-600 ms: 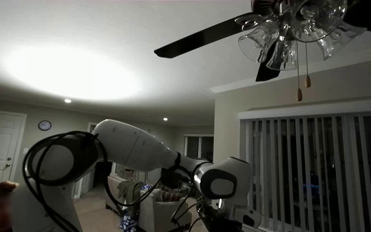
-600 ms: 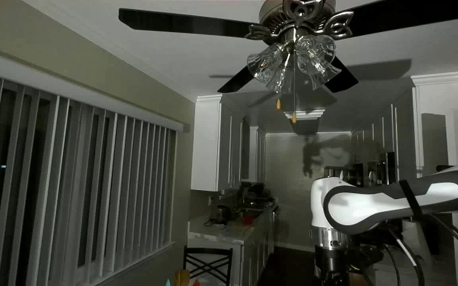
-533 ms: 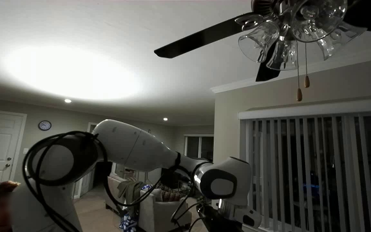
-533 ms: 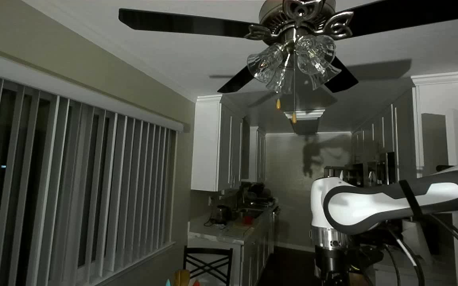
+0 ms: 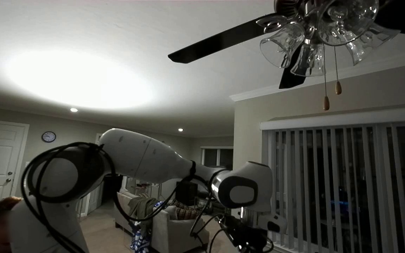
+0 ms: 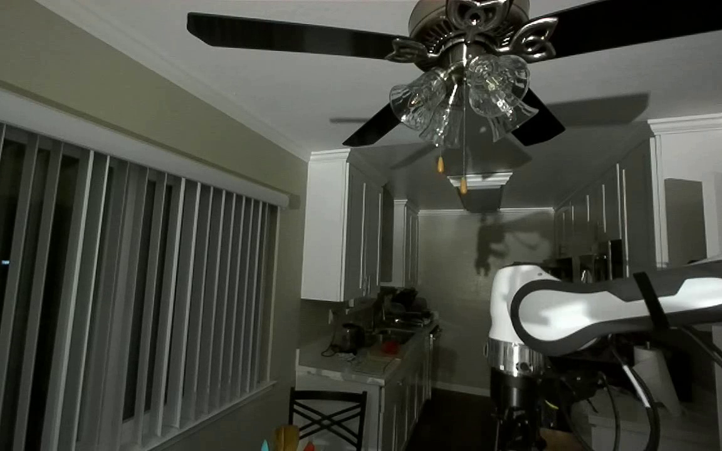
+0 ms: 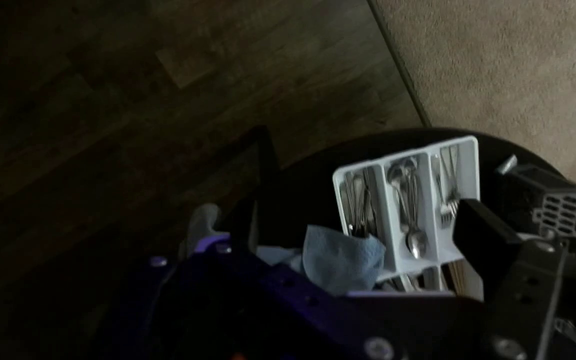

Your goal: Turn on the light

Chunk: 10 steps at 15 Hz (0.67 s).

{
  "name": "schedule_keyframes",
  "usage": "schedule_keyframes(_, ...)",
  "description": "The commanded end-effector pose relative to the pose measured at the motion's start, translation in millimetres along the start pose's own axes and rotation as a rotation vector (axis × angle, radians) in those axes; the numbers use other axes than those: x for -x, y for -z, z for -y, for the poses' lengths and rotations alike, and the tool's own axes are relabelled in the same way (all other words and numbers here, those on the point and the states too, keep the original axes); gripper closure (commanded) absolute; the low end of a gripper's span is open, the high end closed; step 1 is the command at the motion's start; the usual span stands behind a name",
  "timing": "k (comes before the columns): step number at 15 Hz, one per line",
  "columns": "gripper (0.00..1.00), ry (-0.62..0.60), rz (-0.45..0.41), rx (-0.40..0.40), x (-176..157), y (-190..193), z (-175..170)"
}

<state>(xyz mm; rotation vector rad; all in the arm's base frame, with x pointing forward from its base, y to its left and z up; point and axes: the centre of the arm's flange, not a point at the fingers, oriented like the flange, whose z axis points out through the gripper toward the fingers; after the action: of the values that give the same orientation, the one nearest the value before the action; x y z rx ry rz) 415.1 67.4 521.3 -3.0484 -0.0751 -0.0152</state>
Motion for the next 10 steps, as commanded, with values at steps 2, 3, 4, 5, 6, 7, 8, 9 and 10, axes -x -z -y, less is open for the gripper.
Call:
schedule_keyframes(2, 0.00, 0.027, -0.264, -0.009, 23, 124, 21)
schedule_keyframes(3, 0.00, 0.028, -0.329, -0.016, 34, 152, 24)
schedule_keyframes(4, 0.00, 0.028, -0.394, -0.017, 46, 180, 26)
schedule_keyframes(5, 0.00, 0.022, -0.458, -0.021, 60, 209, 25)
schedule_keyframes(6, 0.00, 0.016, -0.523, -0.026, 68, 227, 23)
schedule_keyframes(7, 0.00, 0.015, -0.588, -0.029, 75, 240, 20)
schedule_keyframes(8, 0.00, 0.012, -0.655, -0.032, 79, 250, 17)
schedule_keyframes(9, 0.00, 0.020, -0.722, -0.023, 78, 253, 12)
schedule_keyframes(10, 0.00, 0.043, -0.774, -0.017, 76, 253, 11)
